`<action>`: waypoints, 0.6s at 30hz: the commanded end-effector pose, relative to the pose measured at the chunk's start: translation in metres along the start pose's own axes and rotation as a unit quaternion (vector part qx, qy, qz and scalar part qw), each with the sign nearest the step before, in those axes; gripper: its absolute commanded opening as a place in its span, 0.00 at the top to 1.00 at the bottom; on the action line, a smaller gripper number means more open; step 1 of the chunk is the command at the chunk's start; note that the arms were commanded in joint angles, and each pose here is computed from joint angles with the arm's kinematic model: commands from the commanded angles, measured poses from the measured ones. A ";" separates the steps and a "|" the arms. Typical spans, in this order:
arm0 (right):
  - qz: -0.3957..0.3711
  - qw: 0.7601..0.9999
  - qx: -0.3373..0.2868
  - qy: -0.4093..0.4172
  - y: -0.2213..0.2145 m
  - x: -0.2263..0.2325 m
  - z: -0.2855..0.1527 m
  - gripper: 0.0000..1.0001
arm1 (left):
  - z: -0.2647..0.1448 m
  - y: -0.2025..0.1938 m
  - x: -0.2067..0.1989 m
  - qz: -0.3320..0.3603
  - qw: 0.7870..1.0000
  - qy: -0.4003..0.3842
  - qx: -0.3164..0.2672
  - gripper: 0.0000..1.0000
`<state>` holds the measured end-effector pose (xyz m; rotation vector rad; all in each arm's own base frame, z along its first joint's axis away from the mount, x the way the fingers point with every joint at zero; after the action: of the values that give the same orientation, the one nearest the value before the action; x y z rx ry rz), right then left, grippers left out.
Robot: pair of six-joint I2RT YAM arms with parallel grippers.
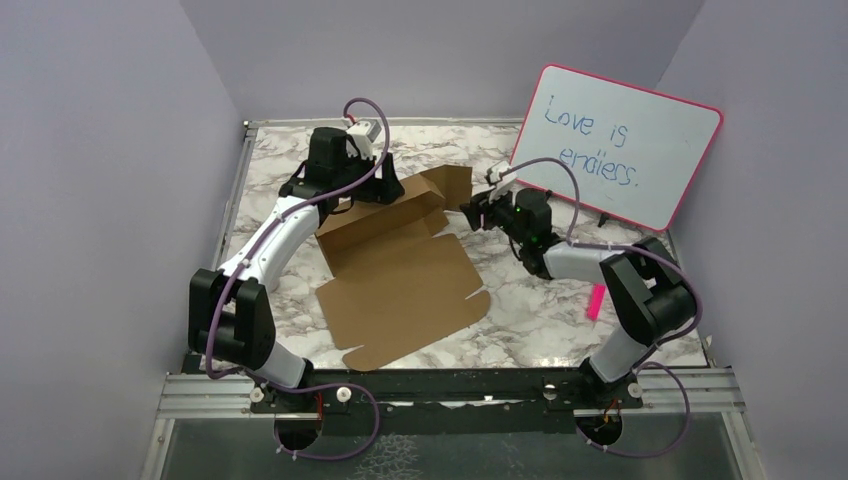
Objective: Fold the paper box
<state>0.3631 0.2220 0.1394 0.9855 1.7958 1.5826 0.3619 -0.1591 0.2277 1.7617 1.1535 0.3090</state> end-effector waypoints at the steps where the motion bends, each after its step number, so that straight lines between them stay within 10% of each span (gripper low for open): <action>1: -0.014 0.999 0.004 0.033 0.015 -0.020 0.004 0.39 | -0.013 0.012 0.000 0.028 0.999 0.011 -0.016 0.22; 12: -0.051 0.995 -0.020 0.081 0.019 -0.037 0.045 0.38 | -0.014 0.012 -0.001 0.038 0.999 0.009 -0.017 0.22; 18: -0.046 0.991 -0.012 0.122 0.014 -0.029 0.052 0.54 | -0.011 0.010 0.000 0.037 0.999 0.007 -0.011 0.22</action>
<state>0.4226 0.2208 0.1347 0.8123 1.9200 1.6487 0.3603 -0.1562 0.2292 1.7929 1.1162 0.3401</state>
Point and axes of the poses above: each gripper's point midway between its finger pads, its own z axis out along the fingers, its own x axis along the line the jaws close on, y = z × x, the point moved 5 cm from there along -z, back along the fingers, and after that the axes turned 5 degrees about z, right-handed, at the moved point
